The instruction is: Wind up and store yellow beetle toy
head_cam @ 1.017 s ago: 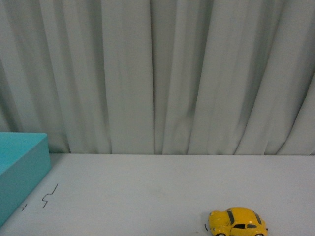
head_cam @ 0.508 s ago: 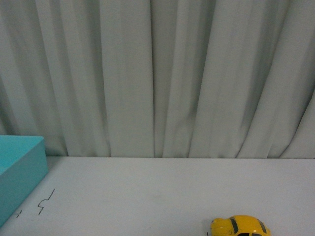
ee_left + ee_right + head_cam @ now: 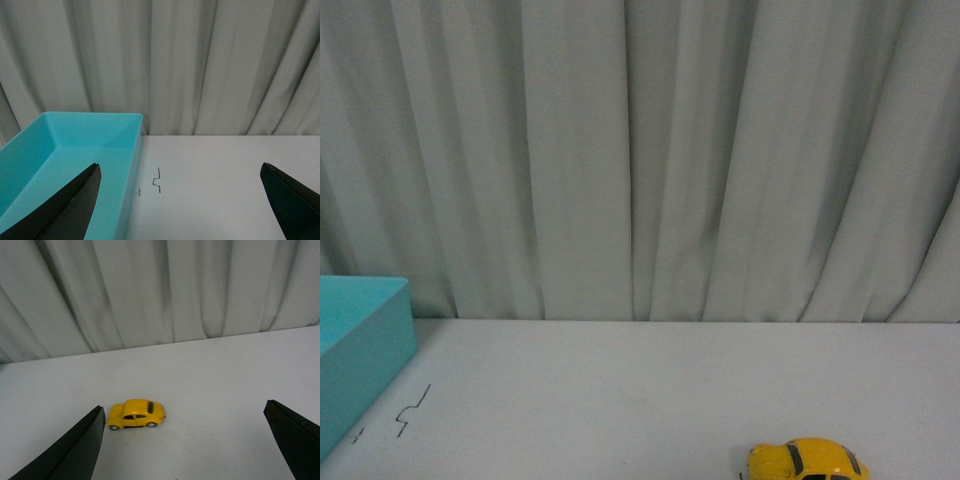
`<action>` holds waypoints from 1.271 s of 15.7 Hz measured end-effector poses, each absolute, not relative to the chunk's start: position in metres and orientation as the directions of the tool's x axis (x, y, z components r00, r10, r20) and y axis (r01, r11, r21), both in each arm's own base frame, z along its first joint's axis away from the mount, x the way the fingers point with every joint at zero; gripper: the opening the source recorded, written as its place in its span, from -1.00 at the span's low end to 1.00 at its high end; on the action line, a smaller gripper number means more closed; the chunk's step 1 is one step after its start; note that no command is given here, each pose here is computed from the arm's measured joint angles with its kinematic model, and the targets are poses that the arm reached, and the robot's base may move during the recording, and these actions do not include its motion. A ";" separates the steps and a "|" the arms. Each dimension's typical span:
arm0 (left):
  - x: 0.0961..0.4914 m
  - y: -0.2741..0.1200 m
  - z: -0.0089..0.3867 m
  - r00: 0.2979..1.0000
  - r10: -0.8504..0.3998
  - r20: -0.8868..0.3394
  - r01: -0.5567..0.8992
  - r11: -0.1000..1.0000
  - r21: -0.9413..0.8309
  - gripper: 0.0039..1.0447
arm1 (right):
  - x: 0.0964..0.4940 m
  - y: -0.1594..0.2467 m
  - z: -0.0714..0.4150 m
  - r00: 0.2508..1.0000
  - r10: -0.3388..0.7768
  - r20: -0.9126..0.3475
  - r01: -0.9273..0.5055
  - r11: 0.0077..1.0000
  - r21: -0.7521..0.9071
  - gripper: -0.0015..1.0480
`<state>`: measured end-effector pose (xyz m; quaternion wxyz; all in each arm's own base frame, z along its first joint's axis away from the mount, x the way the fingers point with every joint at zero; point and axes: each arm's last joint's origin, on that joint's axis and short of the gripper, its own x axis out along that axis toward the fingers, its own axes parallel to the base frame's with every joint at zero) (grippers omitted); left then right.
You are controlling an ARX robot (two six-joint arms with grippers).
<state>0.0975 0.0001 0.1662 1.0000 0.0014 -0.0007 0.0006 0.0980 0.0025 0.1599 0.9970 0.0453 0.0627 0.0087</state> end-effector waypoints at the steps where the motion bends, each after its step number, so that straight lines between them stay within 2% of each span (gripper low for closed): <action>1: 0.097 0.000 0.166 1.000 0.000 0.001 0.000 1.000 0.003 0.88 | 0.098 0.000 0.160 0.991 0.049 -0.121 -0.031 0.988 0.152 0.87; 3: 0.097 0.000 0.166 1.000 0.001 0.001 -0.001 1.000 0.003 0.88 | 0.111 -0.026 0.166 0.998 -0.015 -0.058 0.024 0.985 0.172 0.87; 5: 0.097 0.000 0.166 1.000 0.001 0.000 -0.001 1.000 0.003 0.88 | 0.139 -0.063 0.172 0.995 -0.079 -0.056 0.087 0.983 0.161 0.87; 7: 0.097 0.000 0.166 1.000 0.000 0.001 0.000 1.000 0.003 0.88 | 0.190 -0.096 0.194 0.995 -0.097 0.030 0.094 0.992 0.088 0.87; 8: 0.097 0.000 0.166 1.000 0.001 0.001 -0.001 1.000 0.003 0.88 | 0.221 -0.104 0.191 0.997 -0.070 0.013 0.069 0.994 0.081 0.87; 10: 0.097 0.000 0.166 1.000 0.001 0.001 -0.001 1.000 0.003 0.88 | 0.277 -0.099 0.172 0.994 0.039 -0.104 -0.026 0.992 0.124 0.87; 12: 0.097 0.000 0.166 1.000 0.000 0.001 0.000 1.000 0.003 0.88 | 0.332 -0.080 0.172 0.957 0.255 -0.141 -0.240 0.964 0.111 0.87; 13: 0.097 0.000 0.166 1.000 0.001 0.001 -0.001 1.000 0.003 0.88 | 0.357 -0.069 0.176 0.914 0.375 -0.154 -0.367 0.927 0.083 0.87; 16: 0.097 0.000 0.166 1.000 0.000 0.001 0.000 1.000 0.003 0.88 | 0.394 -0.054 0.176 0.745 0.612 -0.267 -0.633 0.774 0.006 0.87; 18: 0.097 0.000 0.166 1.000 0.000 0.001 0.000 1.000 0.003 0.88 | 0.405 -0.055 0.178 0.641 0.687 -0.342 -0.742 0.669 -0.045 0.87; 20: 0.097 0.000 0.166 1.000 0.000 0.001 0.000 1.000 0.003 0.88 | 0.410 -0.055 0.167 0.536 0.715 -0.449 -0.821 0.566 -0.080 0.87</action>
